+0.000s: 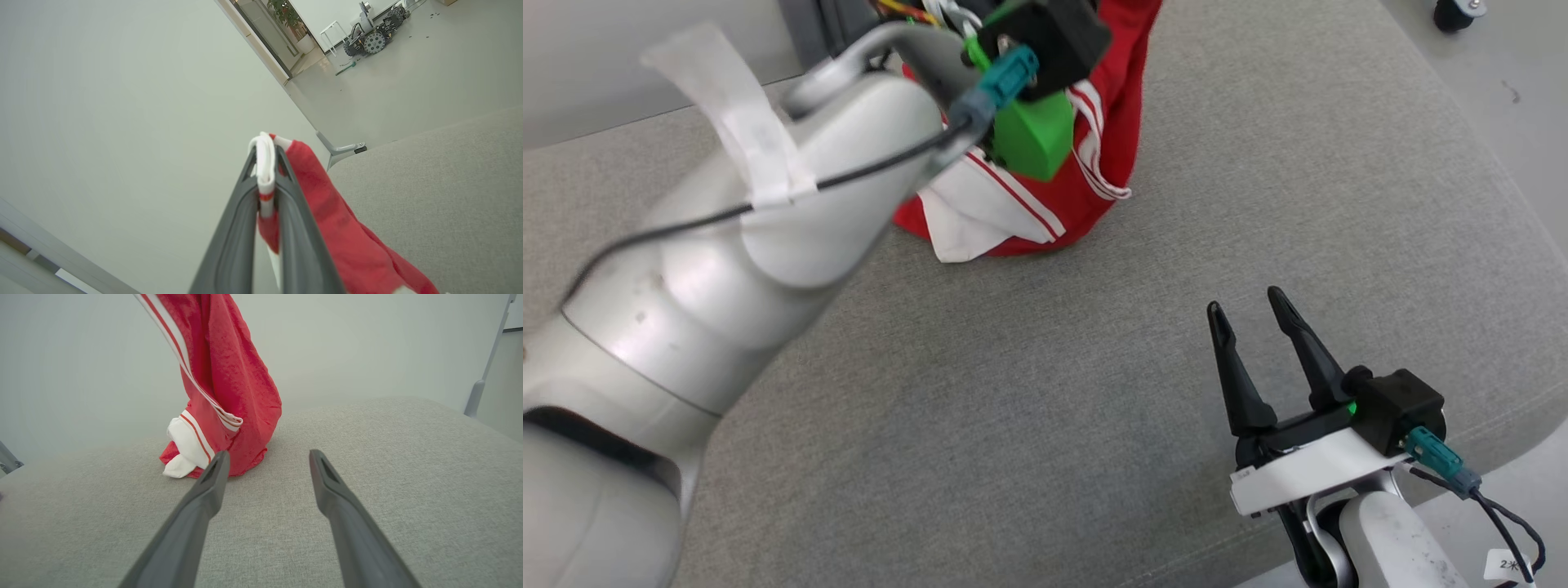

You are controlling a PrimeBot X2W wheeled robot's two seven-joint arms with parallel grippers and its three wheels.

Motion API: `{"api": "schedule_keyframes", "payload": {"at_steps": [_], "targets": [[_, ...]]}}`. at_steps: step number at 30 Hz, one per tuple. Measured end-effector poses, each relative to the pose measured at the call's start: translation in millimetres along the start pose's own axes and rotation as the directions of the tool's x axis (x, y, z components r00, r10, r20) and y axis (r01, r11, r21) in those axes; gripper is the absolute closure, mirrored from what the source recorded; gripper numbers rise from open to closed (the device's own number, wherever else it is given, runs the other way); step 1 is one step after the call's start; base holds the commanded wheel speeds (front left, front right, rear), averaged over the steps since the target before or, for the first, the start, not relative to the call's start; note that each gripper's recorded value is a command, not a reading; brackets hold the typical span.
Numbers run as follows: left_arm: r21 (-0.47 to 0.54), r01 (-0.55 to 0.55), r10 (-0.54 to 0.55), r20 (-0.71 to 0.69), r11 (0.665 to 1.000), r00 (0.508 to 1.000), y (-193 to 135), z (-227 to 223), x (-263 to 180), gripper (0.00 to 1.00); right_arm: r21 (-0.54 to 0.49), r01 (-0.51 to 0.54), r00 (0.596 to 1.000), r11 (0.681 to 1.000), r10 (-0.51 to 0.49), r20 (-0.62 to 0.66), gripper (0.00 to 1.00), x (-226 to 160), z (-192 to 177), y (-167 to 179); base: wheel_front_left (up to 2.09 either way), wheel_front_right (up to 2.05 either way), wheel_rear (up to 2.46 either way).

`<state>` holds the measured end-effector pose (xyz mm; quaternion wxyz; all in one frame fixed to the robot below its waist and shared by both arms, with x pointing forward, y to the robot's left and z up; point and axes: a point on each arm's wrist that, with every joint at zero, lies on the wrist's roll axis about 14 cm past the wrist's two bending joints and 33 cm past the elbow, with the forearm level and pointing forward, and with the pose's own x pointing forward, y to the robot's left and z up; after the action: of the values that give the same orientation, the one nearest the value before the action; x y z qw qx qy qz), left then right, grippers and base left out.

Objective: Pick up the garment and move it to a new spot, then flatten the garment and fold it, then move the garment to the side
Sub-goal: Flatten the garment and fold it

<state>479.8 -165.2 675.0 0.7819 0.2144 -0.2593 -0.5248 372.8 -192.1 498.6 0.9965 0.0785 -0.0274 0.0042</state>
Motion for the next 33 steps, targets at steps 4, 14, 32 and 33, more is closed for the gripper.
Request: {"api": "schedule_keyframes", "payload": {"at_steps": [4, 14, 32, 33], "targets": [[0.173, 0.004, -0.014, 0.058, 0.985, 0.998, 36, 39, 25, 1.00, 0.007, 0.041, 0.999, 0.999, -0.041, 0.007, 0.00, -10, 4, -11, 0.00, 0.00, 0.00], [0.293, -0.115, 0.046, 0.234, 0.949, 0.971, 85, 119, 34, 1.00, 0.000, 0.099, 0.995, 0.995, -0.099, -0.020, 0.00, -32, -2, -25, 0.00, 0.00, 0.00], [-0.437, -0.265, 0.068, -0.417, 0.860, 0.907, -137, -108, -210, 1.00, -0.021, -0.055, 0.998, 0.998, 0.054, -0.034, 0.00, -8, -13, 17, 0.00, 0.00, 0.00], [-0.429, -0.252, 0.045, -0.437, 0.867, 0.898, -150, -110, -219, 1.00, -0.022, -0.067, 0.997, 0.998, 0.066, -0.034, 0.00, -6, -13, 20, 0.00, 0.00, 0.00]]}}
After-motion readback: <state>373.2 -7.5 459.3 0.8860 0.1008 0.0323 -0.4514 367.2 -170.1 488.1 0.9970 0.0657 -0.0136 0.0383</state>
